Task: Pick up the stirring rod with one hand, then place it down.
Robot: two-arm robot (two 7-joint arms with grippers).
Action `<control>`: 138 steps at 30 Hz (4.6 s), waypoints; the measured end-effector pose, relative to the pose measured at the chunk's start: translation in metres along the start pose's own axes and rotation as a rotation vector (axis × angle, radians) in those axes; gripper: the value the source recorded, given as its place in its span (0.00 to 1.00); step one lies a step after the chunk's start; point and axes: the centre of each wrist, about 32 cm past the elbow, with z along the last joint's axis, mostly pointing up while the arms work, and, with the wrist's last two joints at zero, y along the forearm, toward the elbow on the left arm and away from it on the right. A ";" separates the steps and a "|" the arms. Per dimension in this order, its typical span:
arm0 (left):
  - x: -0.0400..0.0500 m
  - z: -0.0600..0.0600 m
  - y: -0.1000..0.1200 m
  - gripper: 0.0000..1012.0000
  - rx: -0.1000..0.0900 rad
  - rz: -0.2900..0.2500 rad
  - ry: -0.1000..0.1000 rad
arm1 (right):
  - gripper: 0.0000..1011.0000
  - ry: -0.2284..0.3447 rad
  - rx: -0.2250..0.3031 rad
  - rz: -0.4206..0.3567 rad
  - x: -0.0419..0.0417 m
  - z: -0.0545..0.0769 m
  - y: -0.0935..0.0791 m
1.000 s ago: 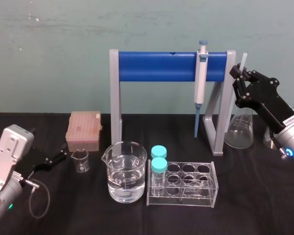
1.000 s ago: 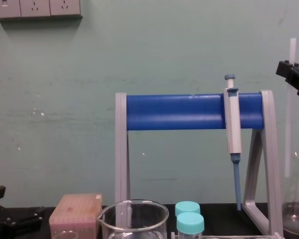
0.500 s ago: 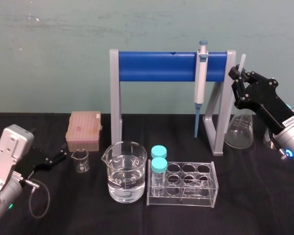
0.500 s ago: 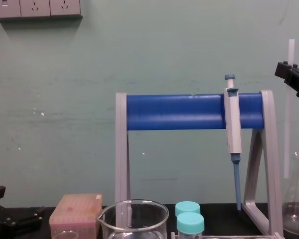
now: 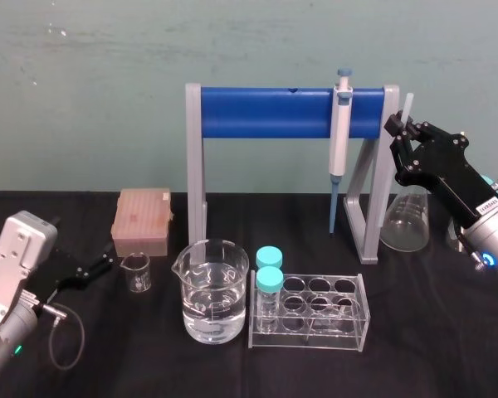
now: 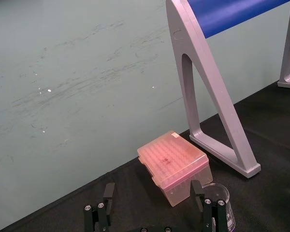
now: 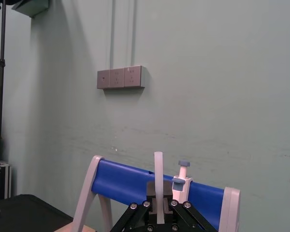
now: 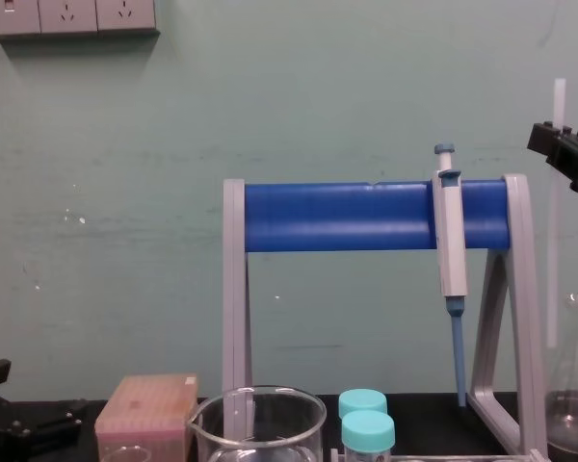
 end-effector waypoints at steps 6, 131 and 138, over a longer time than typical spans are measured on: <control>0.0000 0.000 0.000 0.99 0.000 0.000 0.000 | 0.07 0.000 -0.003 0.002 0.0001 0.000 0.000; 0.0000 0.000 0.000 0.99 0.000 0.000 0.000 | 0.07 0.223 -0.207 0.394 -0.0129 -0.092 -0.005; 0.0000 0.000 0.000 0.99 0.000 0.000 0.000 | 0.07 0.220 -0.212 0.392 -0.0135 -0.092 -0.005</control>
